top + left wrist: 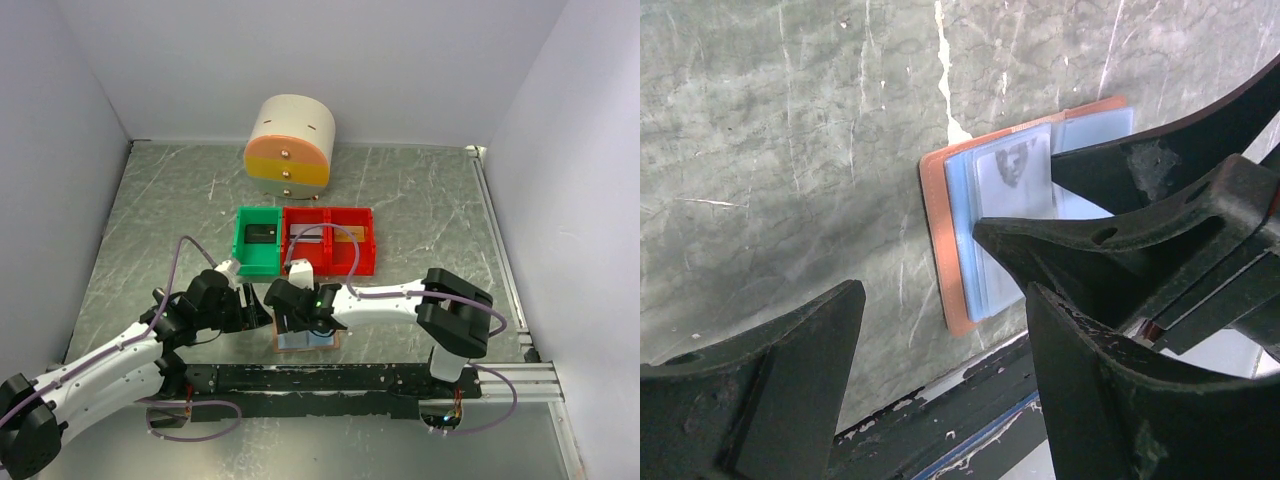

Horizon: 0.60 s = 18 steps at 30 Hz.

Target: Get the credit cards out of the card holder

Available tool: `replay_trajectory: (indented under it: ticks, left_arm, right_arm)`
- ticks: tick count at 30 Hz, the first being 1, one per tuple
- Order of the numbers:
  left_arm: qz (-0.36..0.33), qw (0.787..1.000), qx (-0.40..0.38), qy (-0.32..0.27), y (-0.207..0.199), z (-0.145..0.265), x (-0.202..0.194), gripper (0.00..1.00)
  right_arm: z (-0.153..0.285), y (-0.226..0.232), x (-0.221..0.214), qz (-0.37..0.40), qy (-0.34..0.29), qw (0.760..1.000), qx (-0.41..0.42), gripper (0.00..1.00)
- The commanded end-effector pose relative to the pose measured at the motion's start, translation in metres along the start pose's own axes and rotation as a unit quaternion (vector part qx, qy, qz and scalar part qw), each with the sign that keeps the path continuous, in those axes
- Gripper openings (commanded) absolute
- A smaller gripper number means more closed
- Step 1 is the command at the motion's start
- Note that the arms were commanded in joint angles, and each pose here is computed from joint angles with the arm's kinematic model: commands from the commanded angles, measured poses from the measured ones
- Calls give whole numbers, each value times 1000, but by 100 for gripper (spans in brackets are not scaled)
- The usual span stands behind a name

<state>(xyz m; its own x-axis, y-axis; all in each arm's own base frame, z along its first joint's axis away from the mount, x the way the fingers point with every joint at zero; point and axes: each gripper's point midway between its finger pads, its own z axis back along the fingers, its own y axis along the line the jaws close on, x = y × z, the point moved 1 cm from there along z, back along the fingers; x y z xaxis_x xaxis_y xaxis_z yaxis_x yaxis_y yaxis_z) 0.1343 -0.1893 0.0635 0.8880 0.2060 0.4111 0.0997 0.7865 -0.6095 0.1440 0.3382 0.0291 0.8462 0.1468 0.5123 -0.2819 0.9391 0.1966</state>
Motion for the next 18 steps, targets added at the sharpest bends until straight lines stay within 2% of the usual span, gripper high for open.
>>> replay_trajectory:
  ticks: [1,12,18]
  left_arm:
    - [-5,1000,-9,-8,-7,3,5,77]
    - [-8,1000,-20,-3,-11,2,4,77]
    - [-17,999,-43,-1,-18,2,3,77]
  right_arm:
    - [-10,-19,-14,15,16,998,-53,64]
    - [-1,-8,-13,-20,13,999,26,54]
    - [0,-7,-13,-49,23,996,74,53]
